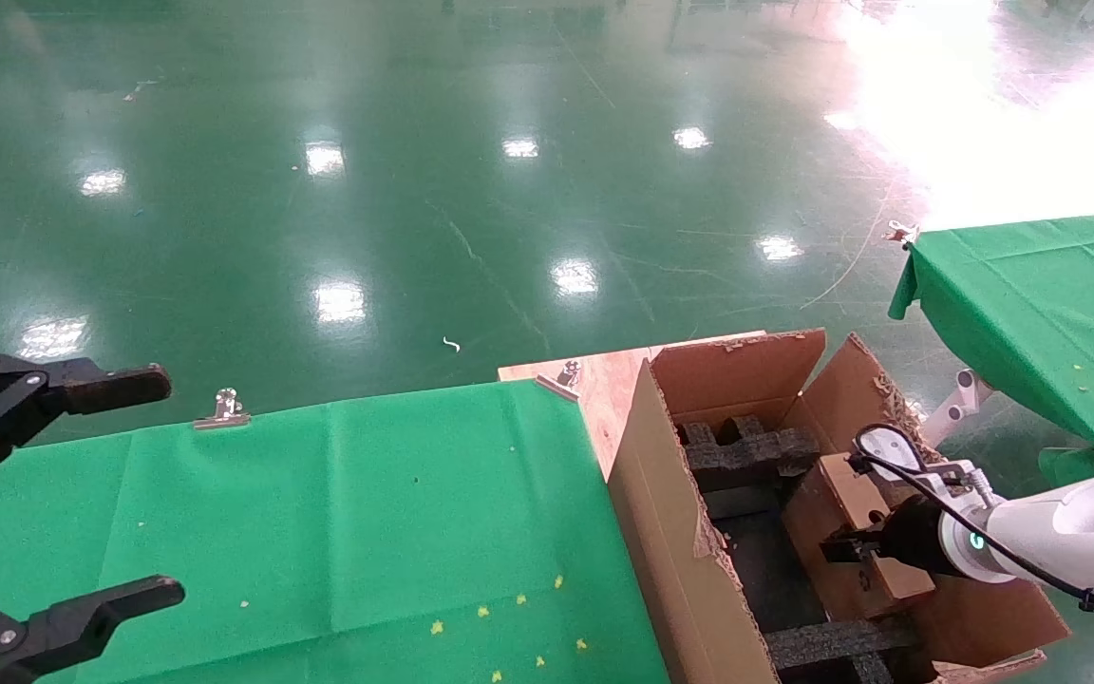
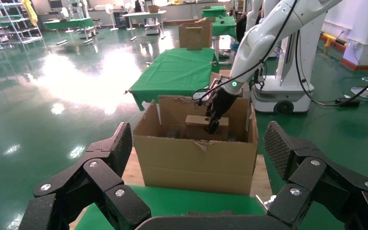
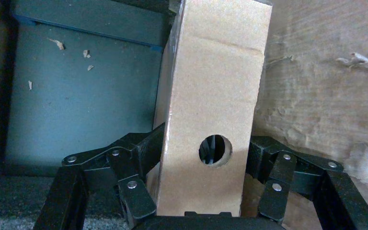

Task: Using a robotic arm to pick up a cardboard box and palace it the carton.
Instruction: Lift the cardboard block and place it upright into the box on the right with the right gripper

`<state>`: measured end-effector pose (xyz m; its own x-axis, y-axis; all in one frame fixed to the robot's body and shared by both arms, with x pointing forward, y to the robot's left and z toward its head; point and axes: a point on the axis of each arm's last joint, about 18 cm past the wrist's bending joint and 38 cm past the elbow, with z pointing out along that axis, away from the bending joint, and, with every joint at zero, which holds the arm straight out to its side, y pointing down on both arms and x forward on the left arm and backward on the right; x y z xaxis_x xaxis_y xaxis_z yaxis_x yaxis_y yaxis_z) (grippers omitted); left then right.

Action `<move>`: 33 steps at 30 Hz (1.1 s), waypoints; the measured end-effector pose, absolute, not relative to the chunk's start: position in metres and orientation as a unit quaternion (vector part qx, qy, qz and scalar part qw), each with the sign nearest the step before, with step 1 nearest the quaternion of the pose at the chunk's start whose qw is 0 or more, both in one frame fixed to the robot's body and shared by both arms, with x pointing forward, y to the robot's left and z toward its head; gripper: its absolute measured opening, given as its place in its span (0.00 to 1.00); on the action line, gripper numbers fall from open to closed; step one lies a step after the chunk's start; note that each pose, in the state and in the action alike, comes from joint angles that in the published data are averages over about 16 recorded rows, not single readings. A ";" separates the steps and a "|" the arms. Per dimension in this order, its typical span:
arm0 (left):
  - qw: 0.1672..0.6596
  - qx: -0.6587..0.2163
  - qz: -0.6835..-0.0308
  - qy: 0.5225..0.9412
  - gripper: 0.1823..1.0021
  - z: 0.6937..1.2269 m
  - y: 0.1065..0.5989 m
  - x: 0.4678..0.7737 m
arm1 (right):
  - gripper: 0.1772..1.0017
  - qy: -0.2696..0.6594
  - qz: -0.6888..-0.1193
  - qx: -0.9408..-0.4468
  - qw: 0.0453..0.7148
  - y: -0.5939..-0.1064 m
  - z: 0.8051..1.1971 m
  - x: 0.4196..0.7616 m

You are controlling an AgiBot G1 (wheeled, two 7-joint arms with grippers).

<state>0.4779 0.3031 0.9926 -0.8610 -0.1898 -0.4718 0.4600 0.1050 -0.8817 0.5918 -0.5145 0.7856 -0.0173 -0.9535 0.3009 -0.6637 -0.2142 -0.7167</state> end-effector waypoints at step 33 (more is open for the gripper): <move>0.245 0.096 -0.662 0.702 1.00 0.993 0.303 0.478 | 0.60 0.594 -0.398 -0.672 0.193 -0.517 0.798 0.593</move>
